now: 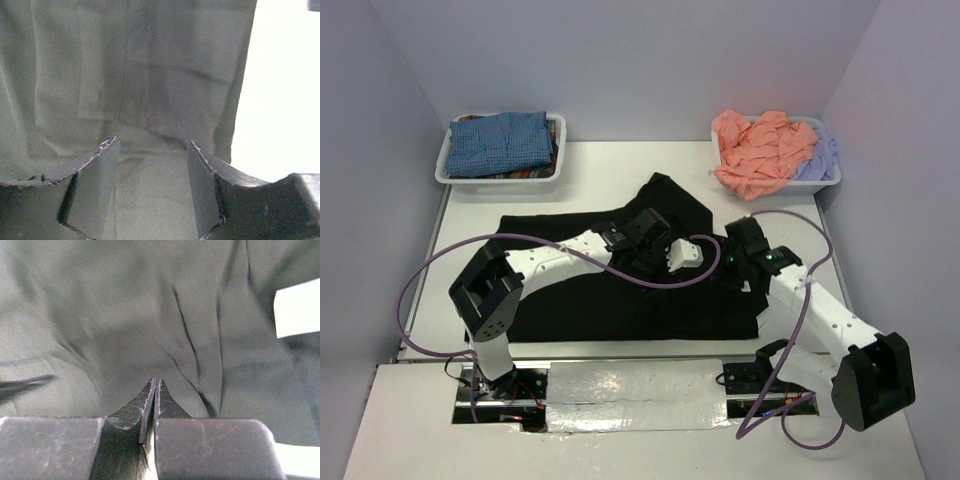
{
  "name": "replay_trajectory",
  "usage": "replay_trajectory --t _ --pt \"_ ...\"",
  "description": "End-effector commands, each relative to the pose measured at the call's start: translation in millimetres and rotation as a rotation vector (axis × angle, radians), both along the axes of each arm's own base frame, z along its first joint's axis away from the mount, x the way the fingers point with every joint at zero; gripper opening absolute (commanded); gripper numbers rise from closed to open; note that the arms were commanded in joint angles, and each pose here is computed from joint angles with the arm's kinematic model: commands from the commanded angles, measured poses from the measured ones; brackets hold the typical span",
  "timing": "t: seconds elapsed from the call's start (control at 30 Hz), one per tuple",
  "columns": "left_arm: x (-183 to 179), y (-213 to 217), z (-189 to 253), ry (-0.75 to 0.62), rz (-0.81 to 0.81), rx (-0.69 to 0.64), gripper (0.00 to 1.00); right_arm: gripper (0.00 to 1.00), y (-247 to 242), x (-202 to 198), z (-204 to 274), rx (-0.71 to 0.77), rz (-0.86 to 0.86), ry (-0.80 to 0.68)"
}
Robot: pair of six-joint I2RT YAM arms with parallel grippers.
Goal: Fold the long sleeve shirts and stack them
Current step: Fold the shirt
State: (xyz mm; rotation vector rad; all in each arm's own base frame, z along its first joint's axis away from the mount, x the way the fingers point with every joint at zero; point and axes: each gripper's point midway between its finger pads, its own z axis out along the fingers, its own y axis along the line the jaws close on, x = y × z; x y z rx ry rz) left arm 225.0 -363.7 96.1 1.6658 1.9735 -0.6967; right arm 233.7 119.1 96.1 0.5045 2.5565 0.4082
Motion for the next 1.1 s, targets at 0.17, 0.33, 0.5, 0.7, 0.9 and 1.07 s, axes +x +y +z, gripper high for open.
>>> replay_trajectory --t 0.17,0.33,0.5,0.7,0.9,1.07 --pt "-36.7 -35.4 -0.2 0.168 -0.061 -0.117 0.66 0.00 27.0 -52.1 -34.4 0.241 -0.019 0.163" --pt "-54.8 -34.1 -43.8 0.184 -0.076 -0.081 0.66 0.00 20.9 -70.8 -68.4 0.214 -0.047 0.254" --pt "-43.7 -23.5 -77.8 0.100 -0.016 -0.012 0.66 0.00 4.0 -80.8 -93.6 0.090 -0.089 0.370" --pt "-43.1 -17.8 -88.0 0.035 -0.037 0.028 0.67 0.00 -1.6 -69.8 -83.8 0.070 -0.146 0.322" --pt "-25.1 -36.4 -43.5 -0.012 -0.028 0.008 0.72 0.10 -9.9 -48.9 -34.6 0.004 -0.098 0.216" --pt "11.1 -42.4 36.6 -0.115 0.013 -0.046 0.74 0.40 -39.1 -19.6 22.2 -0.061 -0.149 0.116"
